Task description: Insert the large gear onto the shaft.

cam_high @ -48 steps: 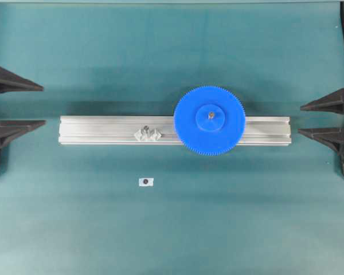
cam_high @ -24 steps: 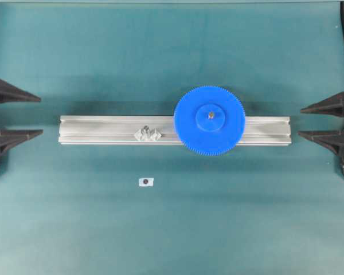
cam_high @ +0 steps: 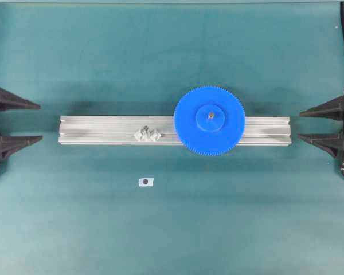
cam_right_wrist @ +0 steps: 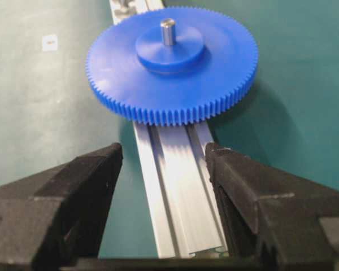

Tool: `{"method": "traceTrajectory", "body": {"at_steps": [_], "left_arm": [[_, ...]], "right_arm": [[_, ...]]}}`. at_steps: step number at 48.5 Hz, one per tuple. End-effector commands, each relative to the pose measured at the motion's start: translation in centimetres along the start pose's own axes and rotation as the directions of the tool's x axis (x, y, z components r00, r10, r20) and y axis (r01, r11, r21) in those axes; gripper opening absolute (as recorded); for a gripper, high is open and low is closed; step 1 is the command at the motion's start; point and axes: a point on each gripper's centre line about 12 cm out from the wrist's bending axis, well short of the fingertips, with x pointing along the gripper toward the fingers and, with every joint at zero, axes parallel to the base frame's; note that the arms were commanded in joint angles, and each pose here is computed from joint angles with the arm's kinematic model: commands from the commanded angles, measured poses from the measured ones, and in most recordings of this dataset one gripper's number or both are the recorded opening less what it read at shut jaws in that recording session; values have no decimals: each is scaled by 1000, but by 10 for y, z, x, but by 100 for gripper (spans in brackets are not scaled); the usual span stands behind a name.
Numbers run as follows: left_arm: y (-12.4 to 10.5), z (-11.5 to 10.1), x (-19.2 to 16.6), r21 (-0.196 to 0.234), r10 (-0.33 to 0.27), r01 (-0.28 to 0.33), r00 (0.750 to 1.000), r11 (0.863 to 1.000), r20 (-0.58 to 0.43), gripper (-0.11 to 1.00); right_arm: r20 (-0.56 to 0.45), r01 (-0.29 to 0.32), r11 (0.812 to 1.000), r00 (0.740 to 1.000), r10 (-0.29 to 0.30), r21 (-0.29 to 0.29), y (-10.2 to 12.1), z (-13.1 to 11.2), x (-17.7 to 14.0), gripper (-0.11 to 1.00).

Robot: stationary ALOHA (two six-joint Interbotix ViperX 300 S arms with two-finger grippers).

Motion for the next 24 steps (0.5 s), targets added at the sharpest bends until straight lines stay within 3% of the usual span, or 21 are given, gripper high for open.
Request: {"method": "traceTrajectory", "body": {"at_steps": [1, 24], "left_arm": [[0, -3, 0, -1, -2, 2, 1000, 1000, 14, 88], [-1, -17, -1, -11, -4, 4, 1000, 1000, 18, 88]], "right_arm": [[26, 0, 1000, 1000, 0, 7, 0, 1, 0, 69], [25, 0, 1000, 1000, -1, 7, 0, 1, 0, 69]]}}
